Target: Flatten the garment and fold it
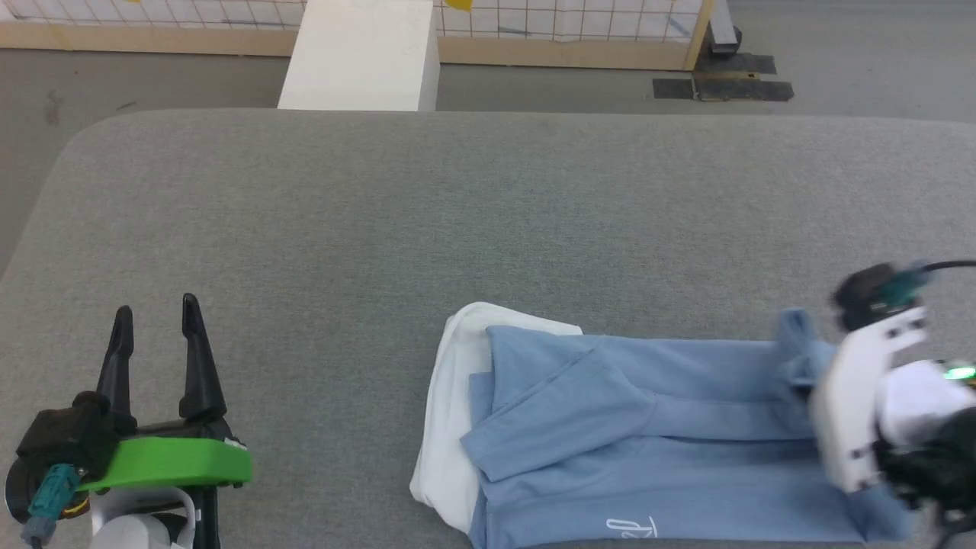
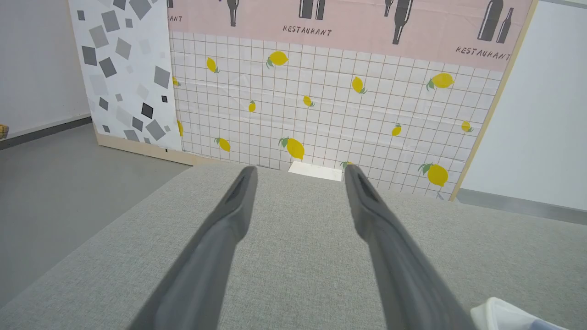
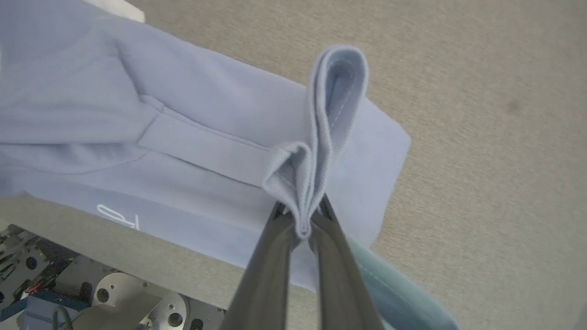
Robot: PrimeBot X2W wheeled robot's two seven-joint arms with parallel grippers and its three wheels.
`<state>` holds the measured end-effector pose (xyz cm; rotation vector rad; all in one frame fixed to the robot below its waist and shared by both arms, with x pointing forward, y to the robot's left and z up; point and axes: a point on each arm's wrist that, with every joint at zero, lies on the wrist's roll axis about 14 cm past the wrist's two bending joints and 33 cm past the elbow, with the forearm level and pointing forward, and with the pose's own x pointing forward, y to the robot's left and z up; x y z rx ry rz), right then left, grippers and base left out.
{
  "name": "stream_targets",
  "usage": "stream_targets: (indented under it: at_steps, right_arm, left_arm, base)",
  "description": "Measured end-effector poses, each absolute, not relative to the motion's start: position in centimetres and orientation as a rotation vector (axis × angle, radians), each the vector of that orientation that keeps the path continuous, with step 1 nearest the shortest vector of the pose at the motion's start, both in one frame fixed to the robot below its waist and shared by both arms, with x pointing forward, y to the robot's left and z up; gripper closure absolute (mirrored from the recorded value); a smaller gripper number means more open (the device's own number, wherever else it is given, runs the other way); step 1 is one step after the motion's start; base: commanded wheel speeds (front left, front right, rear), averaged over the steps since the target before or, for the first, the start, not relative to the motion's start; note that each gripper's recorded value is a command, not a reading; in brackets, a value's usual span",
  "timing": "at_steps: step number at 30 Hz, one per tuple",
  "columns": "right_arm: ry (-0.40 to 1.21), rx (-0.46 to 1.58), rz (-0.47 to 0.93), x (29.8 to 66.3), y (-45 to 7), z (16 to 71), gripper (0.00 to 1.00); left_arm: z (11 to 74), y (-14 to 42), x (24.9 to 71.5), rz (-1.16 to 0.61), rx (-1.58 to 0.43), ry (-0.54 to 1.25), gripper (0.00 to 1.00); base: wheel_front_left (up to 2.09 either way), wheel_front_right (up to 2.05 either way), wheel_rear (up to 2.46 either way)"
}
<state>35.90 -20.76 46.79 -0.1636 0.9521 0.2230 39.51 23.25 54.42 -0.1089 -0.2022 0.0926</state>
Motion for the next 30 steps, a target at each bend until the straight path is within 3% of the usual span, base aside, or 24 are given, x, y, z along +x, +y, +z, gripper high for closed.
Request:
stream_targets:
  at_steps: [15, 25, 26, 27, 30]
  right_arm:
    - [0.866, -0.038, 0.647, 36.7, -3.6, 45.2, 1.00]
    - [0.932, -0.031, 0.687, 37.3, -0.5, 41.4, 1.00]
    - [0.949, -0.037, 0.692, 37.1, -0.3, 40.9, 0.62]
    - [0.957, -0.044, 0.699, 36.9, -0.1, 40.6, 0.00]
    - [0.963, -0.017, 0.746, 36.5, 1.3, 40.8, 0.00]
  left_arm:
    - [54.0, 25.6, 37.7, 0.162, -0.097, -0.188, 0.00]
    - [52.6, 26.1, 37.2, 0.192, -0.106, -0.151, 0.00]
    - [52.5, 26.2, 37.2, 0.195, -0.107, -0.148, 0.00]
    - [52.5, 26.2, 37.2, 0.195, -0.108, -0.146, 0.00]
    - [52.4, 26.3, 37.1, 0.197, -0.109, -0.143, 0.00]
  base:
    - [0.00, 0.00, 0.00]
    - [0.00, 0.00, 0.00]
    - [0.00, 0.00, 0.00]
    - [0.00, 0.00, 0.00]
    - [0.00, 0.00, 0.00]
